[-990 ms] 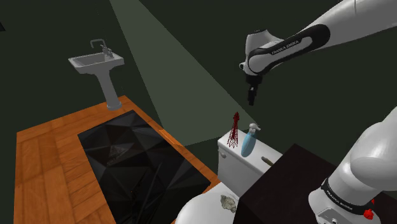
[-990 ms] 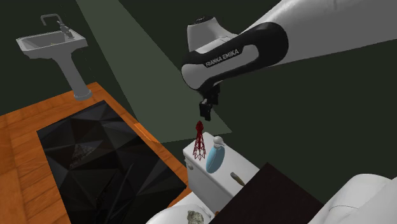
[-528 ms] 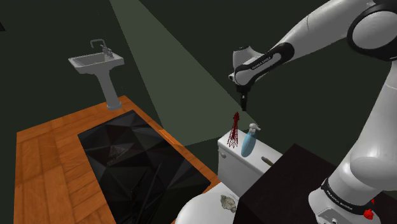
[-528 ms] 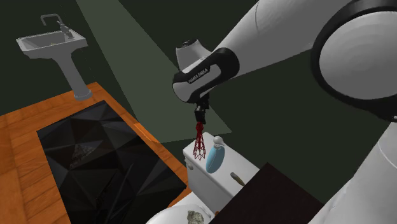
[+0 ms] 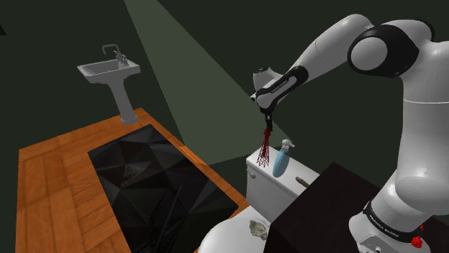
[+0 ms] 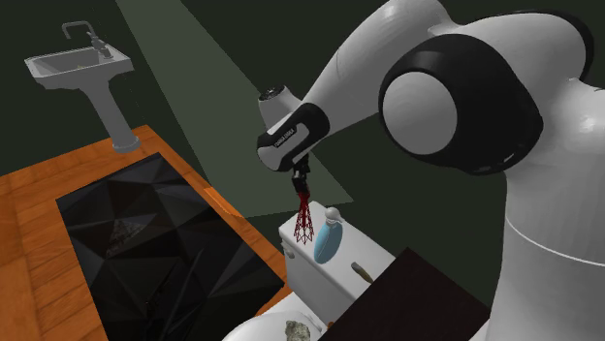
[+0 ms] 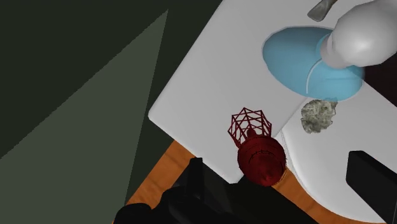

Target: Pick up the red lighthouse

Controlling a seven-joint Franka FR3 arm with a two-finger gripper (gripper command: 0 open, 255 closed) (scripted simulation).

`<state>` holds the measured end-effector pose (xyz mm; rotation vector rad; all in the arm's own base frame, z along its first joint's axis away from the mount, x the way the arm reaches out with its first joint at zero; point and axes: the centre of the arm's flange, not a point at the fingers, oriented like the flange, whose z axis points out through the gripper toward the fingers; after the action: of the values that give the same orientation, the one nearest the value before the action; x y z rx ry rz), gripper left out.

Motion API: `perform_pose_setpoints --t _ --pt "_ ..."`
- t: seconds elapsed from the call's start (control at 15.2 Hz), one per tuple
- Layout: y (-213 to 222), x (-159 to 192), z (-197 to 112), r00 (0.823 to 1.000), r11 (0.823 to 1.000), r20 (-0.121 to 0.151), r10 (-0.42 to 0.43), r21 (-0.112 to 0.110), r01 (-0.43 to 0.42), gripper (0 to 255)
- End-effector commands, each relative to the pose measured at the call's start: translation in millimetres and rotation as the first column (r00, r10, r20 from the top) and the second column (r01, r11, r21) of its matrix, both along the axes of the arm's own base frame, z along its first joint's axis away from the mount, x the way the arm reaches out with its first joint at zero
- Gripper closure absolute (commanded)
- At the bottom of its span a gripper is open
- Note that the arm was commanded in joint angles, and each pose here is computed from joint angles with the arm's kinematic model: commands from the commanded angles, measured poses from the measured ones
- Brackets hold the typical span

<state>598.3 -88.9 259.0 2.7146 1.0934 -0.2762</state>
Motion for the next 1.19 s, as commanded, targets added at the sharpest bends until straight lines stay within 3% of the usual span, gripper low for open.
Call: perform_pose_setpoints --t 0.0,0.4,0.46,1.12 --pt "0 0 -10 1.0 1.0 -0.001 0.003 -0.001 -0.003 0" --pt "0 0 -34 1.0 1.0 -0.001 0.003 -0.001 -0.003 0" --pt "0 0 -33 1.0 1.0 -0.001 0.003 -0.001 -0.003 255" --pt "0 0 -29 1.0 1.0 -0.001 0.003 -0.001 -0.003 255"
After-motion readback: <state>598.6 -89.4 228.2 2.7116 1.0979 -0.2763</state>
